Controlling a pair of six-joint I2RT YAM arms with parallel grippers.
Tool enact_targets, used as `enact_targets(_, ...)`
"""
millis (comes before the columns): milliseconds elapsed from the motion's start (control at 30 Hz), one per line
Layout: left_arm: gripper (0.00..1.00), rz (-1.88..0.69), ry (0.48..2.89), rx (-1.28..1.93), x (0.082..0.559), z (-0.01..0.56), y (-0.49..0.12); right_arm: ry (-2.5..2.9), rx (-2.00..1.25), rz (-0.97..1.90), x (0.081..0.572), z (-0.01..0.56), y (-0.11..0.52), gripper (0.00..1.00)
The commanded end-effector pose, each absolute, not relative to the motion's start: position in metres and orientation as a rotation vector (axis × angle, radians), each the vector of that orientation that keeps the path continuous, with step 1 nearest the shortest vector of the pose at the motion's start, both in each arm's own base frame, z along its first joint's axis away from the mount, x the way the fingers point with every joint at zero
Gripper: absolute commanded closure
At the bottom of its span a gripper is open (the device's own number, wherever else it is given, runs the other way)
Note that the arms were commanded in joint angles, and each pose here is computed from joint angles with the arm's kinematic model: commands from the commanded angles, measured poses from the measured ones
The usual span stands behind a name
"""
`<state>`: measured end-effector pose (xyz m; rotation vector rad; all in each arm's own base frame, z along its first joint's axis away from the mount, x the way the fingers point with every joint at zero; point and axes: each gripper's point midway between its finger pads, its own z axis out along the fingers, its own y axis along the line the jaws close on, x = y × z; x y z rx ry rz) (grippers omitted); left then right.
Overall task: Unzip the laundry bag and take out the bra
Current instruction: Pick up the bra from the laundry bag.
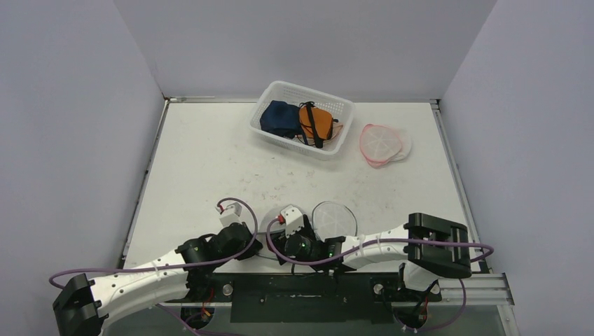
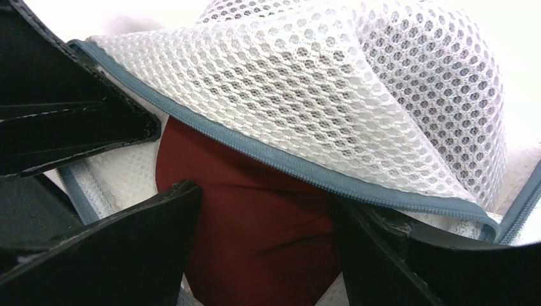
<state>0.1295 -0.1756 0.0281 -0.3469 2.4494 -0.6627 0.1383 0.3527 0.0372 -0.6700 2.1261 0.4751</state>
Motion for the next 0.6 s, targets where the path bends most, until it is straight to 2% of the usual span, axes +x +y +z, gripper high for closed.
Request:
enact_targets(0, 1.00, -0.613, 2.462, -0.347, 0.127, 0.017, -0.166, 2.084, -0.669, 0.491, 0.136, 0.053, 0.350, 0.24)
enact_targets(233, 1.00, -0.680, 2.422, -0.346, 0.132, 0.026, -0.176, 2.007, -0.627, 0.660, 0.129, 0.099, 0.379, 0.23)
enact_targets(567, 1.00, -0.765, 2.382, -0.352, 0.136, 0.036, -0.188, 2.047, -0.620, 0.533, 0.136, 0.077, 0.391, 0.15)
